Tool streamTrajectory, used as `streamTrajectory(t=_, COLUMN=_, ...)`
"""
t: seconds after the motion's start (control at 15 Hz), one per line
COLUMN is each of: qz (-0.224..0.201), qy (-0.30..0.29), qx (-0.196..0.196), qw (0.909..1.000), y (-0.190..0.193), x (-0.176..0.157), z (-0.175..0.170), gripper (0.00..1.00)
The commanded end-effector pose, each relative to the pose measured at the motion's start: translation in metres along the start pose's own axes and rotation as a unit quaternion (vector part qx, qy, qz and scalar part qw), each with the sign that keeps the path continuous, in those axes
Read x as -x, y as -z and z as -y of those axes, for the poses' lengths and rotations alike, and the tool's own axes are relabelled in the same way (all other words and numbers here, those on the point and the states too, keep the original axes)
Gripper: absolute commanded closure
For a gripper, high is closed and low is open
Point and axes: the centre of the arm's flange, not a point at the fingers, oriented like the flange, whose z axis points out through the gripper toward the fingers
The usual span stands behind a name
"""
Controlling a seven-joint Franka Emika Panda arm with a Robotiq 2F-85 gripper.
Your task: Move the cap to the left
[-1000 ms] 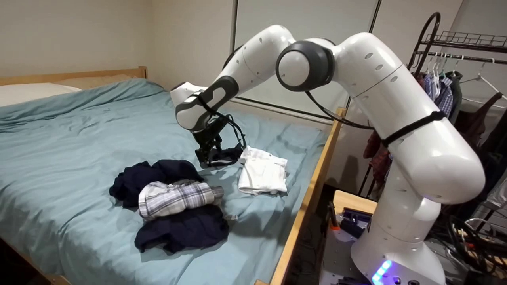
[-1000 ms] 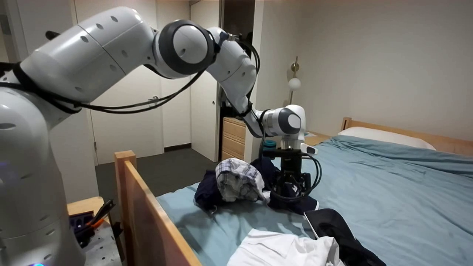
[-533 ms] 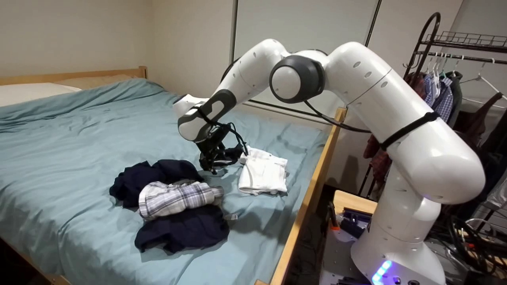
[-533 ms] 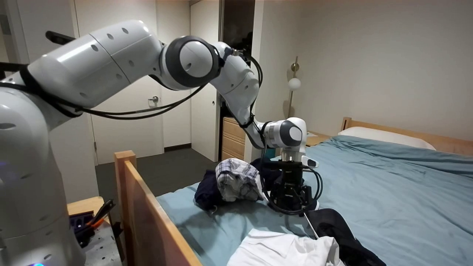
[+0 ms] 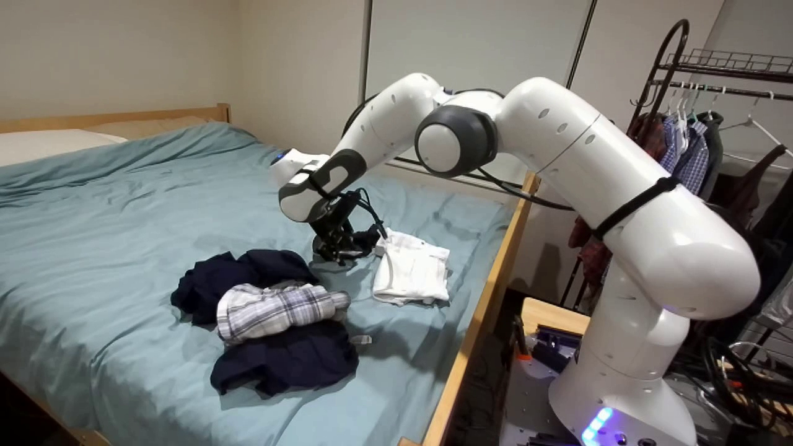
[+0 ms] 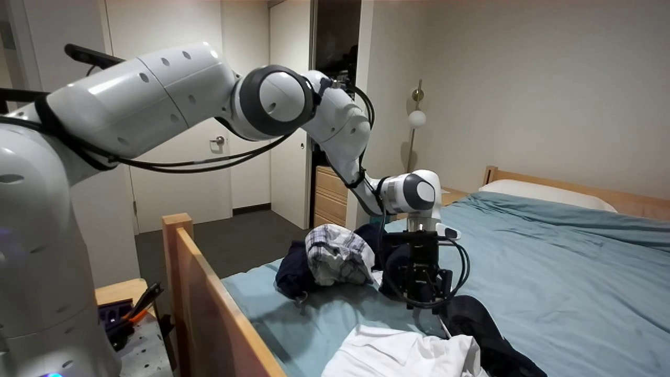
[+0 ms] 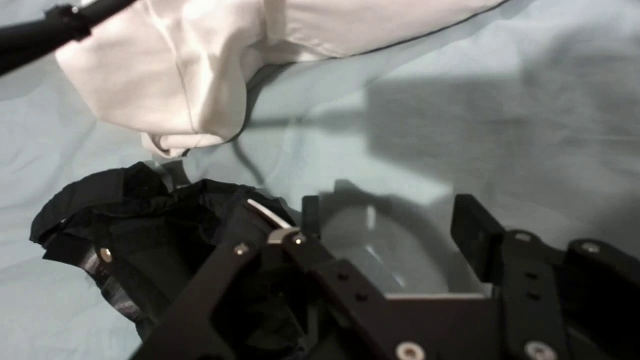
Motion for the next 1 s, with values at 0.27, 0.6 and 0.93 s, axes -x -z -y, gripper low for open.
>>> streamTrajectory(t=0.27, qz=-0.003, qy=-0.007, qx=0.021, qw=0.9998, y=0.009, x=-0.02, z=-0.009, gripper=0.87)
streamTrajectory(t=0.6, qz=-0.004, qy=-0.007, qx=0.016, qw=0.9998, y=0.009, x=-0.023, z=-0.007, gripper=0.99)
streamTrajectory(t=0.93, qz=-0.018, qy=-0.016, qx=0.018, qw=0.9996, y=0.008, x=-0.026, z=-0.006, gripper=0.71)
